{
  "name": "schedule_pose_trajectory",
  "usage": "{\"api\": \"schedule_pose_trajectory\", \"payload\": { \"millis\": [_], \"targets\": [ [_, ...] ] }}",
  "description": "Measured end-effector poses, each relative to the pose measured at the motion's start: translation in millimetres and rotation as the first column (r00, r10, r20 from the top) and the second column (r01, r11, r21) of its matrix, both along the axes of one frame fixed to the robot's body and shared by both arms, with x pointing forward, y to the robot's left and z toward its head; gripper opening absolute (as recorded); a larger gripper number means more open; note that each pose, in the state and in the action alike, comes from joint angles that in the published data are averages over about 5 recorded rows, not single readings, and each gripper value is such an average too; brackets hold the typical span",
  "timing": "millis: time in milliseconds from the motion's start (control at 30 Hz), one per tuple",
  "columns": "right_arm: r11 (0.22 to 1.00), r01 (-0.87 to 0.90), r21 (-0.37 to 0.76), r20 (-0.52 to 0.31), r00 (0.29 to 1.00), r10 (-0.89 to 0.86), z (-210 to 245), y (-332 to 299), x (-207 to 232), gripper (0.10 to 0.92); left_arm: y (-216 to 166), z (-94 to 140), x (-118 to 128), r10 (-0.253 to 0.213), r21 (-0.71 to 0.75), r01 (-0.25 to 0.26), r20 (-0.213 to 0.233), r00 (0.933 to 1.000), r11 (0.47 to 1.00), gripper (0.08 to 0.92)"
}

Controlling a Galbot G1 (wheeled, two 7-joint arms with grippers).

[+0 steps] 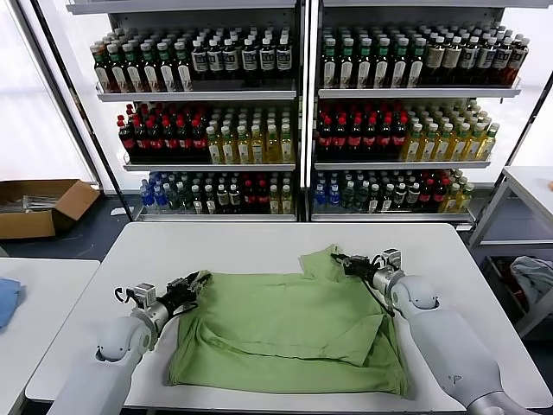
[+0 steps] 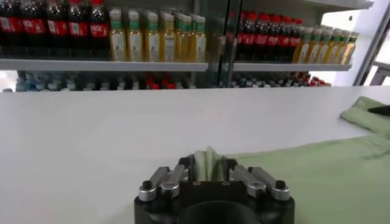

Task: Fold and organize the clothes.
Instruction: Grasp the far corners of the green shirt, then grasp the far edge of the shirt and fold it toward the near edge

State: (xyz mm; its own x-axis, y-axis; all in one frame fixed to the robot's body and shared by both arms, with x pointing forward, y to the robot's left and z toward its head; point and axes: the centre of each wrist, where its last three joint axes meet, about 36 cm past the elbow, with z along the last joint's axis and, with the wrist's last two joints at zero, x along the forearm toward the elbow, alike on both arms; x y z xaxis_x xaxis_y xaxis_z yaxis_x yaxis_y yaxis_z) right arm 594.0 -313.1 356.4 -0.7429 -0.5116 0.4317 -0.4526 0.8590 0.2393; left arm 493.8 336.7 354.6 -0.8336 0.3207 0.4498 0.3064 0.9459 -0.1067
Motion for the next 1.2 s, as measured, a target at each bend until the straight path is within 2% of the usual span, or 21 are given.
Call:
{"api": "schedule_pose_trajectory", "payload": {
  "millis": [133,233,500,733,933,1200],
  "targets": [
    [1.0,0.013,0.029,0.008,1.0,-0.013,2,1,-7,0.11,-6,7,-3,0.014,0.005,-0.014,0.021,0.9997,1.0,0.13],
    [0.998,0.02,0.052,0.019,1.0,-0.021,7,1,-14,0.11,-13,15,-7,0.022,-0.001,-0.022,0.047,0.9986,1.0,0.091],
    [0.992,0.033,0.126,0.083,0.996,-0.044,34,-7,-44,0.11,-28,41,-19,0.038,-0.022,-0.035,0.122,0.9918,0.999,0.088],
    [0.985,0.042,0.17,0.133,0.989,-0.066,54,-25,-90,0.11,-34,61,-40,0.033,-0.019,-0.03,0.166,0.9856,0.999,0.088],
    [0.979,0.065,0.194,0.155,0.983,-0.096,60,-37,-137,0.11,-37,72,-74,0.014,0.001,-0.015,0.169,0.9855,1.0,0.088],
    [0.977,0.109,0.183,0.148,0.979,-0.137,58,-44,-204,0.11,-45,68,-128,-0.016,0.04,0.01,0.144,0.9895,0.999,0.088]
  ]
}}
